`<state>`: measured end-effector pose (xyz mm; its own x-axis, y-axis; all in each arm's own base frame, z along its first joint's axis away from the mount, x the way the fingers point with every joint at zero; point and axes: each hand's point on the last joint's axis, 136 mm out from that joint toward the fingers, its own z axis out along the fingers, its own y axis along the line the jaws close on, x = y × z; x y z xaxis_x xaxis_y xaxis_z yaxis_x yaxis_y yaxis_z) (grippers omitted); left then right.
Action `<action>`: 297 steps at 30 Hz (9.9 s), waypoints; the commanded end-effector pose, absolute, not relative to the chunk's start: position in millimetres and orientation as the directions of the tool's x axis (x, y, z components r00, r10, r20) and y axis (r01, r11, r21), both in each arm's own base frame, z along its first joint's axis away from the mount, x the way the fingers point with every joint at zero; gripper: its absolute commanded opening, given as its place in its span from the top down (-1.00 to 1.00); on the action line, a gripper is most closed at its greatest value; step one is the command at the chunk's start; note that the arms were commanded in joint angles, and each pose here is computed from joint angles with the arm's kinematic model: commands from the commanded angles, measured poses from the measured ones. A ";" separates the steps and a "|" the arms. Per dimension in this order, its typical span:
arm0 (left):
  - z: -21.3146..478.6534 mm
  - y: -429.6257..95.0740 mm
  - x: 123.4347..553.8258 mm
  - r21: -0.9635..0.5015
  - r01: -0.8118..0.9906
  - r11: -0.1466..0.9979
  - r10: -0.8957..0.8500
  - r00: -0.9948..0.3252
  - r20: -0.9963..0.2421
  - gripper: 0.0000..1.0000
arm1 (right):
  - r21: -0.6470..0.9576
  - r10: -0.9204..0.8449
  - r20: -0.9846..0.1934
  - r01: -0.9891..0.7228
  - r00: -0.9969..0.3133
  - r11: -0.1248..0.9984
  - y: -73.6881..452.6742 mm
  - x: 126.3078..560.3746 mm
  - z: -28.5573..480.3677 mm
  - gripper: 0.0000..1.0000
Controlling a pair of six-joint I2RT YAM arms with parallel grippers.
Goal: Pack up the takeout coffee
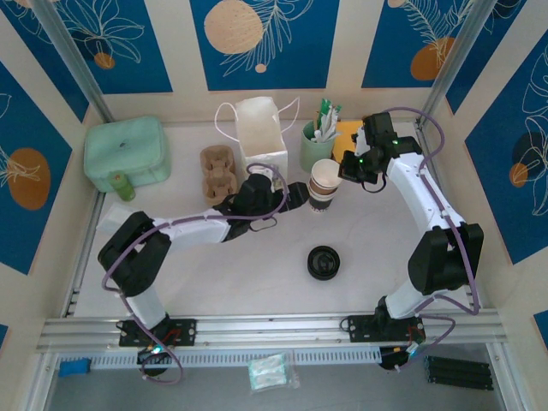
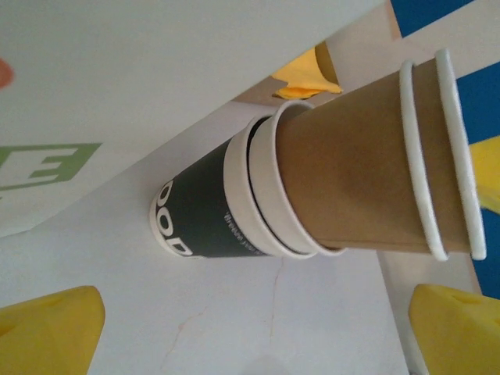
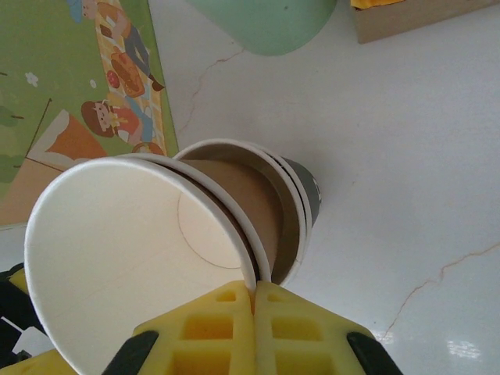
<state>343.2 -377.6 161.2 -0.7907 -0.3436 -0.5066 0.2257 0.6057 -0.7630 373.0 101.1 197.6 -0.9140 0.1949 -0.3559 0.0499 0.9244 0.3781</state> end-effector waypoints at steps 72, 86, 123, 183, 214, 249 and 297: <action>123.9 -394.7 364.8 -0.783 0.198 0.590 -0.415 -0.757 -0.505 -0.99 | 0.635 0.294 -0.271 0.059 -0.916 0.770 116.6 371.0 211.1 1.00; 182.8 -399.3 358.7 -0.777 0.300 0.554 -0.383 -0.736 -0.558 -0.99 | 0.554 0.254 -0.278 0.062 -0.926 0.830 113.5 373.8 194.5 1.00; 215.5 -368.7 330.4 -0.712 0.337 0.617 -0.307 -0.729 -0.612 -0.99 | 0.268 0.089 -0.320 0.000 -0.943 0.963 121.1 376.0 189.9 1.00; 207.9 -336.6 322.9 -0.713 0.299 0.634 -0.327 -0.732 -0.598 -0.99 | 0.137 -0.148 -0.333 -0.203 -0.931 0.969 165.5 371.0 200.3 0.19; 203.3 -319.3 326.5 -0.724 0.270 0.634 -0.359 -0.727 -0.585 -0.99 | 0.051 -0.254 -0.240 -0.273 -0.937 0.961 184.8 380.0 162.8 0.93; 195.1 -335.5 326.5 -0.702 0.312 0.640 -0.267 -0.766 -0.584 -0.99 | -0.197 -0.449 -0.189 -0.414 -0.874 0.889 189.0 367.8 170.7 1.00; 180.7 -346.1 325.4 -0.716 0.288 0.636 -0.234 -0.813 -0.534 -0.99 | -0.101 -0.307 -0.228 -0.291 -0.924 0.951 163.8 354.8 176.6 1.00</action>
